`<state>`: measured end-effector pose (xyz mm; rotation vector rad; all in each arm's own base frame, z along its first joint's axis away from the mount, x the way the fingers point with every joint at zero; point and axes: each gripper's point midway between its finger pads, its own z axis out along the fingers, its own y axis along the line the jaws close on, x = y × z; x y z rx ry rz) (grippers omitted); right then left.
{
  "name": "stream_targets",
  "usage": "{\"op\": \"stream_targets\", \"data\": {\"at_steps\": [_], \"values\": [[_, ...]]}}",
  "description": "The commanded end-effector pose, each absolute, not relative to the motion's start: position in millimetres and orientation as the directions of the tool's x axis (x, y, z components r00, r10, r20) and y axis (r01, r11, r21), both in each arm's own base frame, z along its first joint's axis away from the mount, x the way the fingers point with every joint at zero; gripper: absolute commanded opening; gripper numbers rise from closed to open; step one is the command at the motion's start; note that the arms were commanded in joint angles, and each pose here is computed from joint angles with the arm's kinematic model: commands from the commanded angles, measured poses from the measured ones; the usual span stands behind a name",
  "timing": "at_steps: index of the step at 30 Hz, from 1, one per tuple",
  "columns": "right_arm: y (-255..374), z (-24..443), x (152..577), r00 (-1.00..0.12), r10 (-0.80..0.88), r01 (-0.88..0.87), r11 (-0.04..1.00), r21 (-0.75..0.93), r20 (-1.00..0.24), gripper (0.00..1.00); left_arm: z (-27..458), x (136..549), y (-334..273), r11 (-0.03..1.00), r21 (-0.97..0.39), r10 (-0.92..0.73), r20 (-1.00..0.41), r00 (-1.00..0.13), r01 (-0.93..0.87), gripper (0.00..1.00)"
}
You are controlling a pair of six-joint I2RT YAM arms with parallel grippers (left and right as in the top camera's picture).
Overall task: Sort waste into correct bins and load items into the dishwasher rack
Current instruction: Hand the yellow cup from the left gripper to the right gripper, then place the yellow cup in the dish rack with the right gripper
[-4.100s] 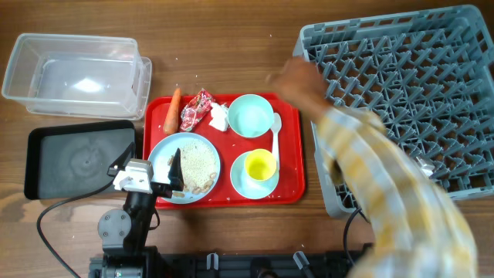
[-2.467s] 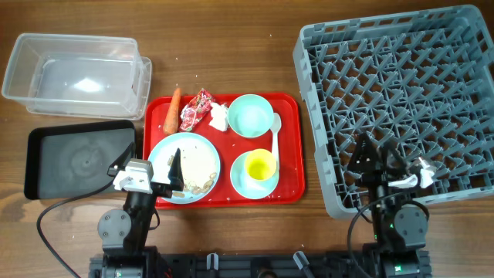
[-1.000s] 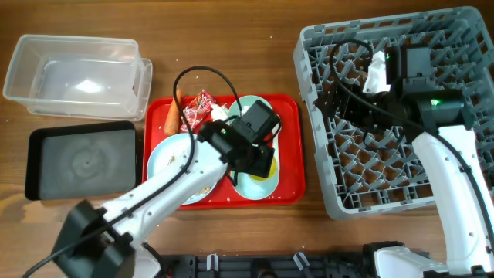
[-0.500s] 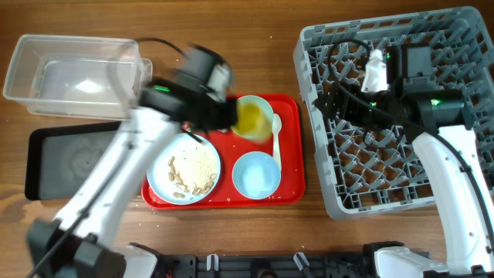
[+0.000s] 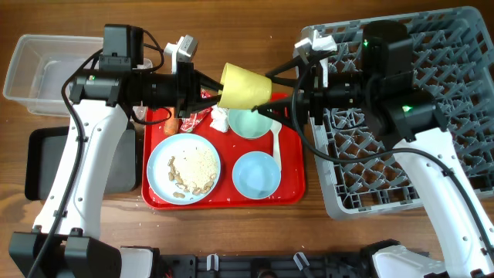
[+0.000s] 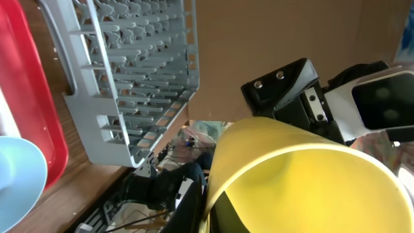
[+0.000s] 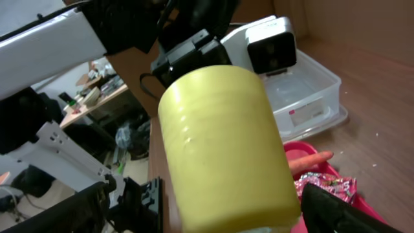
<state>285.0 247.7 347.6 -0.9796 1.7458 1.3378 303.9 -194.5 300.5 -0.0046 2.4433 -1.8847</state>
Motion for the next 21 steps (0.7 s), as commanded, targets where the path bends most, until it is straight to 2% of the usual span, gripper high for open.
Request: {"op": "stream_targets", "data": {"at_steps": [1, 2, 4, 7, 8, 9, 11, 13, 15, 17, 18, 19, 21], "values": [[262.3, 355.3, 272.0, -0.466, -0.152, -0.884, 0.128, 0.450, -0.872, 0.85, 303.0, 299.3, -201.6, 0.232, -0.972, -0.006, -0.033, -0.999, 0.030, 0.04], [266.6, 354.1, 269.1, -0.466, -0.160, -0.884, 0.116, 0.453, -0.870, 0.82, 303.0, 299.3, -201.6, 0.232, -0.972, -0.006, -0.033, -0.999, 0.030, 0.04], [273.4, 350.4, 264.3, -0.473, -0.175, -0.881, 0.098, 0.463, -0.863, 0.81, 303.5, 300.6, -201.7, 0.231, -0.972, -0.007, -0.044, -0.999, 0.041, 0.04], [277.7, 345.9, 259.5, -0.492, -0.192, -0.871, 0.088, 0.484, -0.849, 0.66, 304.0, 302.9, -201.9, 0.233, -0.971, -0.009, -0.063, -0.998, 0.059, 0.04], [277.7, 345.6, 260.1, -0.491, -0.192, -0.871, 0.091, 0.483, -0.850, 0.80, 304.1, 303.4, -201.9, 0.234, -0.970, -0.010, -0.067, -0.998, 0.063, 0.04], [277.0, 342.7, 264.3, -0.501, -0.191, -0.865, 0.123, 0.486, -0.844, 0.83, 304.5, 304.0, -202.1, 0.233, -0.970, -0.009, -0.074, -0.997, 0.070, 0.04], [268.8, 320.8, 288.2, -0.579, -0.187, -0.800, 0.318, 0.509, -0.794, 0.84, 305.3, 304.0, -202.3, 0.229, -0.971, -0.008, -0.077, -0.997, 0.073, 0.04], [269.6, 321.0, 285.5, -0.578, -0.192, -0.804, 0.302, 0.513, -0.793, 0.82, 305.3, 304.0, -202.3, 0.229, -0.971, -0.008, -0.077, -0.997, 0.073, 0.04], [270.0, 320.9, 285.0, -0.580, -0.192, -0.803, 0.297, 0.516, -0.792, 0.73, 306.0, 305.3, -202.4, 0.228, -0.970, -0.008, -0.089, -0.996, 0.085, 0.04], [273.0, 328.0, 278.5, -0.566, -0.191, -0.819, 0.242, 0.520, -0.802, 0.67, 306.1, 305.6, -202.4, 0.228, -0.970, -0.008, -0.091, -0.996, 0.087, 0.04], [273.7, 330.1, 278.2, -0.558, -0.188, -0.825, 0.232, 0.515, -0.808, 0.68, 306.2, 305.5, -202.4, 0.228, -0.970, -0.008, -0.091, -0.996, 0.087, 0.04], [274.5, 333.6, 278.5, -0.543, -0.182, -0.835, 0.221, 0.504, -0.820, 0.79, 306.1, 305.5, -202.4, 0.228, -0.970, -0.008, -0.091, -0.996, 0.087, 0.04], [275.3, 337.3, 280.7, -0.523, -0.174, -0.847, 0.217, 0.485, -0.835, 0.83, 306.1, 305.5, -202.4, 0.228, -0.970, -0.008, -0.091, -0.996, 0.087, 0.04]]}}
